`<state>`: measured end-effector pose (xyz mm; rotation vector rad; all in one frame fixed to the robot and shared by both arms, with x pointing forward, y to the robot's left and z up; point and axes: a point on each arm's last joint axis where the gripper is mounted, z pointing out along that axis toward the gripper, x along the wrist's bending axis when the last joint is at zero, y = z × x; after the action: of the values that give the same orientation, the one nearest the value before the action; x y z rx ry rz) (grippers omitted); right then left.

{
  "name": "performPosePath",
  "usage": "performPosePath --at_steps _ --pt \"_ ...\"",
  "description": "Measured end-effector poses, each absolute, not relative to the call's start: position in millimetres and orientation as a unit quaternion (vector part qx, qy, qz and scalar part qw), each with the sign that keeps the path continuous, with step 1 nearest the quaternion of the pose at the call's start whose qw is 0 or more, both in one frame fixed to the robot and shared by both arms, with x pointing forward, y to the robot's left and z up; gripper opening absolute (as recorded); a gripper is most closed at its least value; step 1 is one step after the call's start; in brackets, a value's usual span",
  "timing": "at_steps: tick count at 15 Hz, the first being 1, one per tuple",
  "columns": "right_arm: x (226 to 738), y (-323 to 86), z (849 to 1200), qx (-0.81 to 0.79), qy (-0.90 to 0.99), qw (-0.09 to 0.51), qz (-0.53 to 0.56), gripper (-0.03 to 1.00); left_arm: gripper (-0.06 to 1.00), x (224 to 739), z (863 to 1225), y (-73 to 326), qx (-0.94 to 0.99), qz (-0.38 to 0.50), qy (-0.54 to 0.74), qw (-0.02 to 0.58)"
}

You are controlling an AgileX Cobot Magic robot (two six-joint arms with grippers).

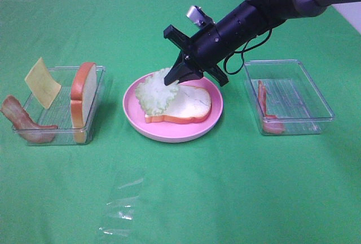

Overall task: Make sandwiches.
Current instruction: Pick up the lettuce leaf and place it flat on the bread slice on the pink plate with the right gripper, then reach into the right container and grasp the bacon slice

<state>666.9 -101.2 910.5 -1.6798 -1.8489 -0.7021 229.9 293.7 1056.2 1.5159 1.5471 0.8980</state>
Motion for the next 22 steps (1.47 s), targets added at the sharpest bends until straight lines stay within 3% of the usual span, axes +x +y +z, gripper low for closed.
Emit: performPosePath --at_steps 7,9,12,13,19,22 --pt "669 -115 911 -0.634 -0.701 0.232 -0.23 0.03 0.97 230 1056 294 0.596 0.353 0.608 0.388" --pt "669 -117 914 -0.631 -0.706 0.224 -0.229 0.15 0.97 230 1056 294 0.596 0.353 0.608 0.388" --pt "666 -123 935 -0.623 -0.727 0.185 -0.22 0.76 0.97 230 1056 294 0.596 0.353 0.608 0.388" --pt "663 -127 945 -0.614 -0.742 0.17 -0.21 0.92 0.97 230 1056 294 0.596 0.353 0.608 0.388" --pt "649 -142 1017 -0.6 -0.764 0.079 -0.224 0.98 0.97 230 1056 294 0.596 0.353 0.608 0.388" --pt "635 -162 1036 -0.638 -0.756 0.03 -0.145 0.98 0.97 230 1056 294 0.596 0.353 0.608 0.388"
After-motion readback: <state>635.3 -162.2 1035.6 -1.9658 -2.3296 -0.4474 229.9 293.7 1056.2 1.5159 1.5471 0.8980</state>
